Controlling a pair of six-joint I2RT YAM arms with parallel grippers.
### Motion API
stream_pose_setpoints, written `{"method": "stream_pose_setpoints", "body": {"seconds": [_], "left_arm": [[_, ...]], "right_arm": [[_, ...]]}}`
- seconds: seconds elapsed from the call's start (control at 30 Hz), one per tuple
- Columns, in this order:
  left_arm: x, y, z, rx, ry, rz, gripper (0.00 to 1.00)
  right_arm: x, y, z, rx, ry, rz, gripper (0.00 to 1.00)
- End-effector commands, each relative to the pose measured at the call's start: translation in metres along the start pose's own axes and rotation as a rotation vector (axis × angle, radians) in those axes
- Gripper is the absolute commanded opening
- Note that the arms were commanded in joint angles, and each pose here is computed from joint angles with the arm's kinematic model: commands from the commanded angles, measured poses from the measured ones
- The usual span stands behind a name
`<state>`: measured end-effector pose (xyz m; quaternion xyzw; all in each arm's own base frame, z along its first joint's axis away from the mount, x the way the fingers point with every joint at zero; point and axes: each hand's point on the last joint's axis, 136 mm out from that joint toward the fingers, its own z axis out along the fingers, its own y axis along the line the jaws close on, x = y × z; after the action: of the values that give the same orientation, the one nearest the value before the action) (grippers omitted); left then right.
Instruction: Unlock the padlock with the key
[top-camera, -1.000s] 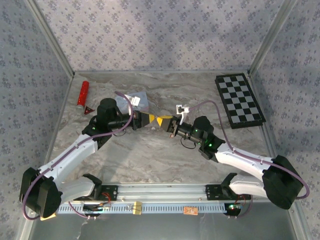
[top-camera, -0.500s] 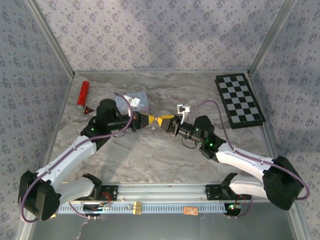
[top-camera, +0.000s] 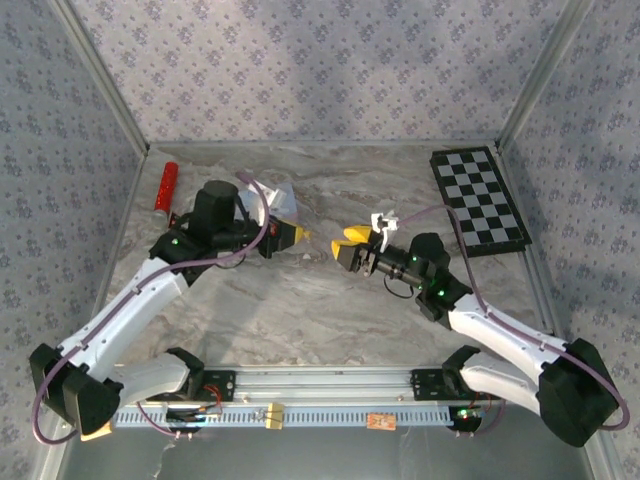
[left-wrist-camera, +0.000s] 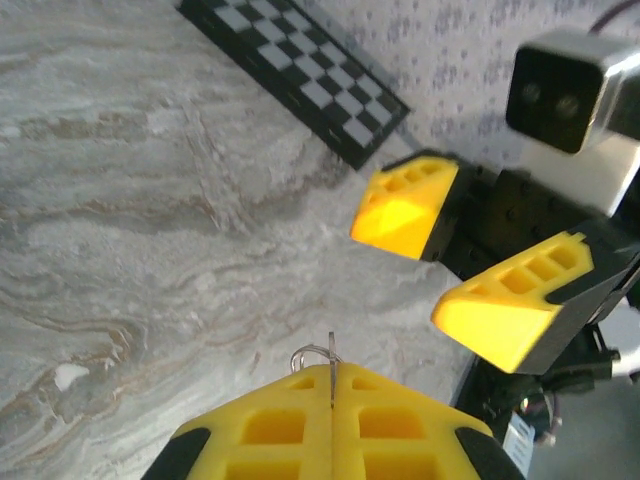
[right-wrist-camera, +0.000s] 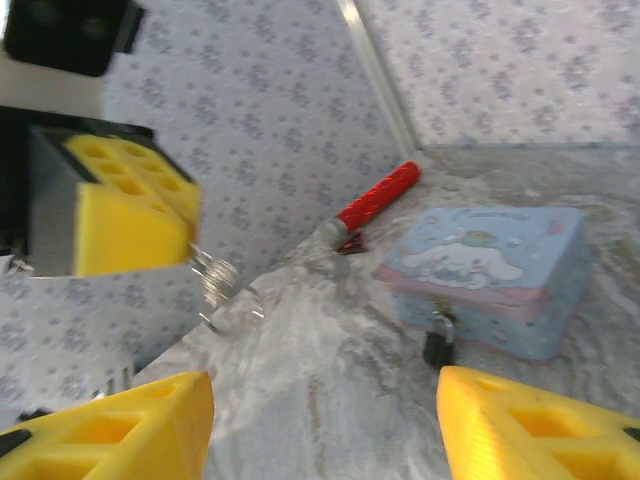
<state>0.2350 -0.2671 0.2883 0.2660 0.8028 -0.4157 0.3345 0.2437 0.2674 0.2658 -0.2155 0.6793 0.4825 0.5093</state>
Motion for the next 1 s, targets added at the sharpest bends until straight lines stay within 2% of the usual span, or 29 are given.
{"method": "stream_pose_setpoints", "body": {"seconds": [0.0, 0.2, 0.43, 0.67, 0.8, 0.97], "left_arm": [[0.013, -0.017, 0.002, 0.030, 0.093, 0.072, 0.00], [0.020, -0.040, 0.004, 0.128, 0.125, 0.126, 0.00], [0.020, -0.052, -0.002, 0.181, 0.110, 0.158, 0.00], [0.023, -0.061, -0.006, 0.224, 0.123, 0.175, 0.00], [0.022, -0.064, -0.006, 0.244, 0.119, 0.175, 0.00], [0.021, -0.063, -0.004, 0.240, 0.116, 0.176, 0.00]], "right_arm": [[-0.009, 0.035, 0.003, -0.190, 0.020, -0.064, 0.60], [-0.002, 0.043, 0.001, -0.257, 0.039, -0.087, 0.59], [0.005, 0.065, -0.005, -0.389, 0.087, -0.100, 0.52], [0.003, 0.068, -0.003, -0.412, 0.093, -0.100, 0.52], [0.002, 0.074, -0.001, -0.440, 0.101, -0.101, 0.47], [0.003, 0.074, 0.001, -0.441, 0.105, -0.101, 0.37]]}}
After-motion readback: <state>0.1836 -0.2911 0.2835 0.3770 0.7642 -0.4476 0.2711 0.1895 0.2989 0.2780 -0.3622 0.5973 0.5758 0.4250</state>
